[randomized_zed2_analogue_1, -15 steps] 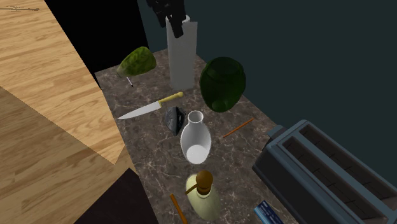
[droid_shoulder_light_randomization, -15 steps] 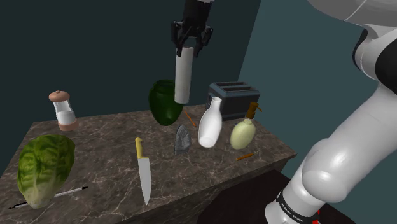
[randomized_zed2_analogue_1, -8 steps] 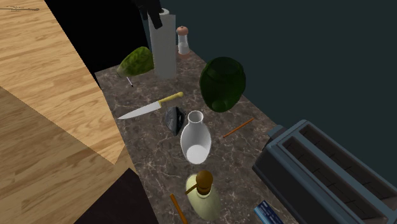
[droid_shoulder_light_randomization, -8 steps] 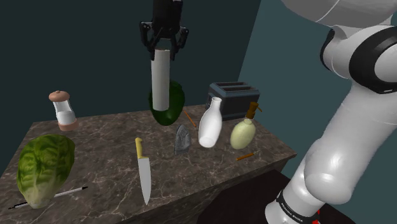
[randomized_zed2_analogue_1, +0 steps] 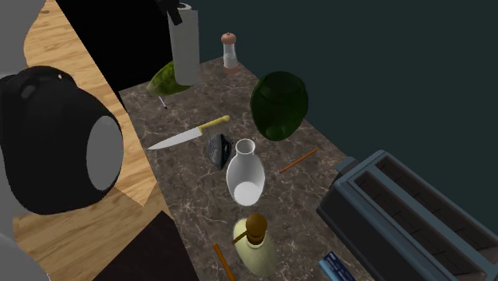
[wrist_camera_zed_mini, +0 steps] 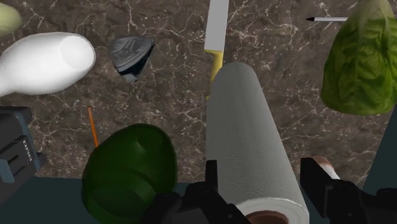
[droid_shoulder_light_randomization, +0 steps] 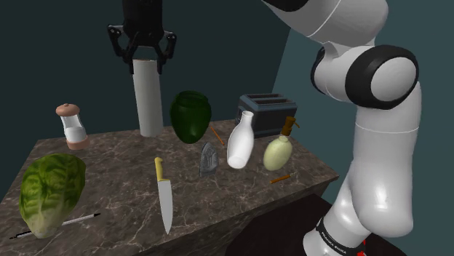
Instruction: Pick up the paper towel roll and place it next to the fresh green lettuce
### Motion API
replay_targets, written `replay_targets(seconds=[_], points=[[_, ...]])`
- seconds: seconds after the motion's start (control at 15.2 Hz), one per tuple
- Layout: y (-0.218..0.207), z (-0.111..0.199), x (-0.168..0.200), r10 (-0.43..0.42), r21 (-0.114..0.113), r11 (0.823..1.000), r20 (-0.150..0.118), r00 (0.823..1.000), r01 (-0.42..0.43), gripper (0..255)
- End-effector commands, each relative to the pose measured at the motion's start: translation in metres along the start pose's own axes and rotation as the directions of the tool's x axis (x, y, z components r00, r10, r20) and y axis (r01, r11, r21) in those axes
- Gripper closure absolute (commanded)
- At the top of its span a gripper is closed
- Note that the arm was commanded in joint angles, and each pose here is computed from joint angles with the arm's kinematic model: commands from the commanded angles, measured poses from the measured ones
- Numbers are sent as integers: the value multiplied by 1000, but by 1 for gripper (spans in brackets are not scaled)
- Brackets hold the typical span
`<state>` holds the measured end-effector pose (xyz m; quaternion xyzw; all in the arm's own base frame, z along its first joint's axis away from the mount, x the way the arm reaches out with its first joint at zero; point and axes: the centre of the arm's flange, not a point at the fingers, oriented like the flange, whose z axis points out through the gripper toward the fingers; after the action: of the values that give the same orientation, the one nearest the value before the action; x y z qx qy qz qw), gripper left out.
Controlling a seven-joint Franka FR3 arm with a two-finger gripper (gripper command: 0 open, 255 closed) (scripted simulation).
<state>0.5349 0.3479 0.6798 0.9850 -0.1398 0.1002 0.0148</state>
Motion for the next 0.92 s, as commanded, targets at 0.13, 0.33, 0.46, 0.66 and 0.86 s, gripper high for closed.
replay_targets(seconds=[0.13,0.33,0.46,0.66,0.86], points=[[-43,7,-3,3,-1,1000,0,1000,-3,255],[-43,23,-6,3,-1,1000,0,1000,-3,255],[-43,33,-8,3,-1,1000,0,1000,-3,255],[-43,49,-11,3,-1,1000,0,1000,-3,255],[-43,64,-14,3,-1,1000,0,1000,-3,255]])
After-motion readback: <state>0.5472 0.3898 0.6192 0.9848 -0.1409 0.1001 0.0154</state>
